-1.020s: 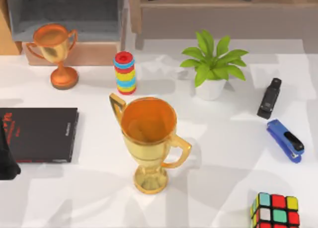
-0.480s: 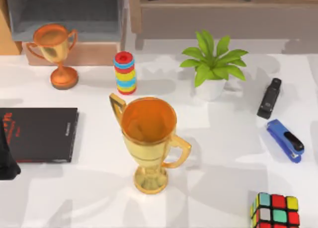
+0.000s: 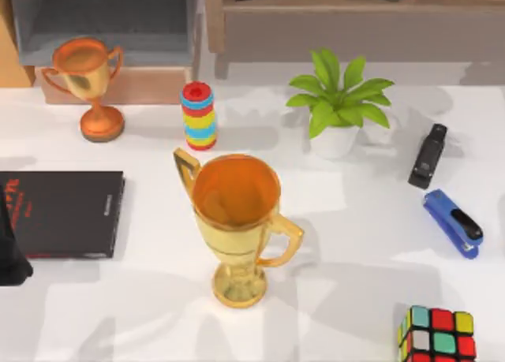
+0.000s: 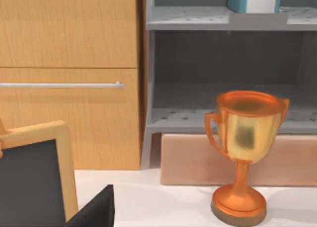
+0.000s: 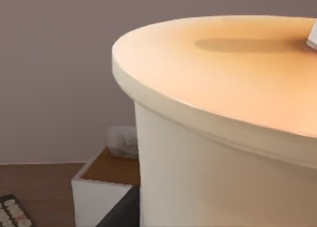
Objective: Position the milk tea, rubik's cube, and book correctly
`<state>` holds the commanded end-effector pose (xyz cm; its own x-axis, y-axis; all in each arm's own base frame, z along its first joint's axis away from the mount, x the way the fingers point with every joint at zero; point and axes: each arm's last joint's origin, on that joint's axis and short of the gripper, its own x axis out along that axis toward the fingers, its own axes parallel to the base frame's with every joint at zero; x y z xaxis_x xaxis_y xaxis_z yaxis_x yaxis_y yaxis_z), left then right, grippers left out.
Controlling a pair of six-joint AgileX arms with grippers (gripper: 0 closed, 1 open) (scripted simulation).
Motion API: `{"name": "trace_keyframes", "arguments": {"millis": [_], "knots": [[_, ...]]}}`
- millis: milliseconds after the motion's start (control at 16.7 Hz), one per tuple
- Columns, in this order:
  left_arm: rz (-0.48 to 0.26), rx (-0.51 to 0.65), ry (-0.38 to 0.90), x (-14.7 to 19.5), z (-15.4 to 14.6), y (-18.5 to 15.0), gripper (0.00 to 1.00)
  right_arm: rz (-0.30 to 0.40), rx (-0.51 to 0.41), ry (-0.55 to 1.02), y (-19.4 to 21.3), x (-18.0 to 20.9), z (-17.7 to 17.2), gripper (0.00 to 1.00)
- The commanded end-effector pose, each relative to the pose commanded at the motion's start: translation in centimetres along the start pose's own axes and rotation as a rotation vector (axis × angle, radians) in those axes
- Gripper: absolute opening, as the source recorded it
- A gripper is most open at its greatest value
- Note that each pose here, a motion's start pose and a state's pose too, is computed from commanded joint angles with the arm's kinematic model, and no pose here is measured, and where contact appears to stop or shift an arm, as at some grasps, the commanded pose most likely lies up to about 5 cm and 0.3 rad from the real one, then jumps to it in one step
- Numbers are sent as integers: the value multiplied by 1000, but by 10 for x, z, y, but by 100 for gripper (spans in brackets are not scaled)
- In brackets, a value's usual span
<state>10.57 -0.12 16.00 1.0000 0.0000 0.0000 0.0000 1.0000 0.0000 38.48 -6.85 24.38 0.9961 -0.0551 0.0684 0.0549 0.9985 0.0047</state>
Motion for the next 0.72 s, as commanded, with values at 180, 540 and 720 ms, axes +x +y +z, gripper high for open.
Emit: {"name": "trace_keyframes", "arguments": {"millis": [180, 540, 720], "knots": [[0, 0, 0, 0, 0, 0, 100, -57, 9, -64, -34, -5, -1, 0], [0, 0, 0, 0, 0, 0, 100, -99, -8, -62, -102, -23, -42, 0], [0, 0, 0, 0, 0, 0, 100, -52, -12, 7, -117, -29, -76, 0]]}}
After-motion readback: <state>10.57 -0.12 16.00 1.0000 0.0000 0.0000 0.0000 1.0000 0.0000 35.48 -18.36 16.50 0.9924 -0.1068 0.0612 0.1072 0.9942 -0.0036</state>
